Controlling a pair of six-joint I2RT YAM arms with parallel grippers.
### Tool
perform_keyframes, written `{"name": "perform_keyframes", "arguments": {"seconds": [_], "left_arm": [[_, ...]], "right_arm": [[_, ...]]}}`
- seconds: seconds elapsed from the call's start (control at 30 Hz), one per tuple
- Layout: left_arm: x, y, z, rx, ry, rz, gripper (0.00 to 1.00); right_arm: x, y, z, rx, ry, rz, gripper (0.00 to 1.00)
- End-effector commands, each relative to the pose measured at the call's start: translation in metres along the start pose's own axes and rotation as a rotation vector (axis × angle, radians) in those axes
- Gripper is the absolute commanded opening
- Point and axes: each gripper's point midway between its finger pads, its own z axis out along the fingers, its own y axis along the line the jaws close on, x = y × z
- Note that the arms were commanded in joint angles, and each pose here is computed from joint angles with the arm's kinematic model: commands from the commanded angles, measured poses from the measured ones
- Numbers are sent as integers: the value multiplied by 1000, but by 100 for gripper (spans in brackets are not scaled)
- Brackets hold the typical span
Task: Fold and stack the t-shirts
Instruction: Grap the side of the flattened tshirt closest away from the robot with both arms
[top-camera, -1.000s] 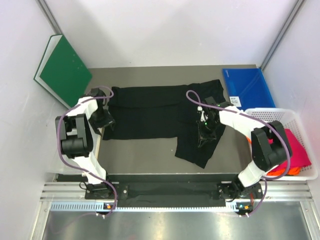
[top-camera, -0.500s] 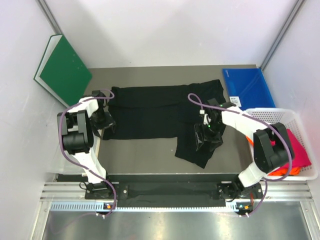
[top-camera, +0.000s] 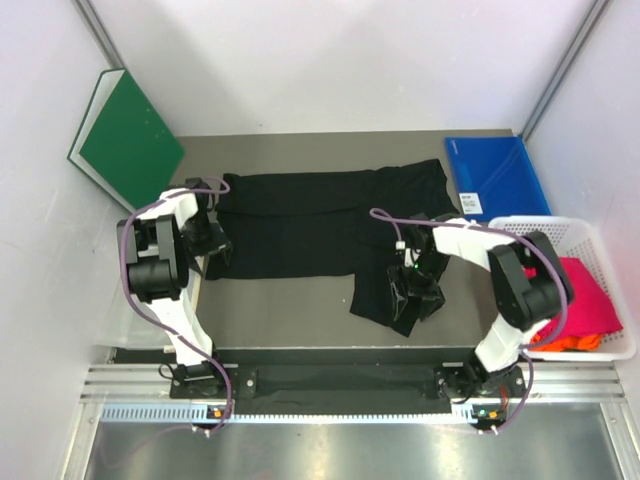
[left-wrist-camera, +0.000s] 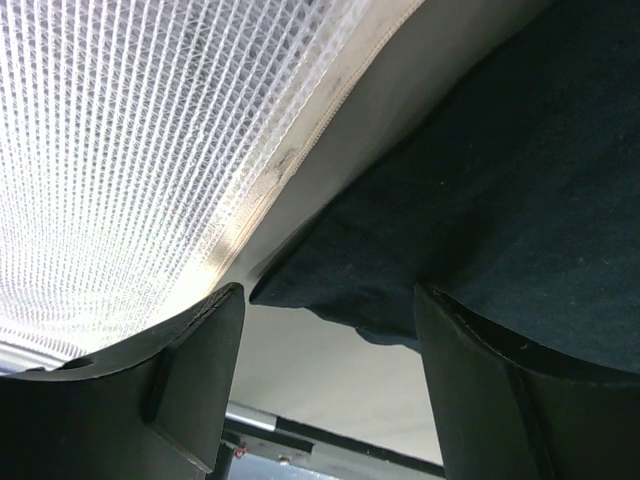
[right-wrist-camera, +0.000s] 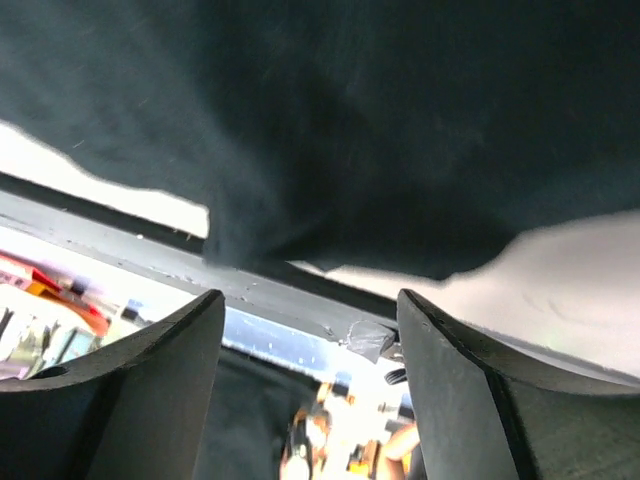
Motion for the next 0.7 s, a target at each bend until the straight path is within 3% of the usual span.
{"name": "perform_keyframes", "arguments": {"seconds": [0.0, 0.23, 0.3, 0.33, 0.37, 0.47, 0.67], "left_arm": [[-10, 0, -3, -20, 8, -2, 74], [-15, 3, -13, -30, -14, 7, 74], [-16, 1, -15, -21, -18, 16, 74], [-15, 1, -16, -18, -15, 21, 74], [-16, 1, -17, -16, -17, 22, 74], [-17, 0, -20, 0, -31, 40, 74], [-12, -3, -27, 48, -43, 66, 75]], "right_arm": [[-9, 10, 13, -24, 59, -34, 69], [-20, 4, 25, 73, 86, -69, 59], [-20, -2, 32, 111, 86, -74, 51], [-20, -5, 35, 137, 80, -66, 44], [-18, -6, 38, 143, 79, -61, 27], [-16, -6, 41, 158, 43, -49, 3], [-12, 2, 9, 170, -100, 3, 0]]}}
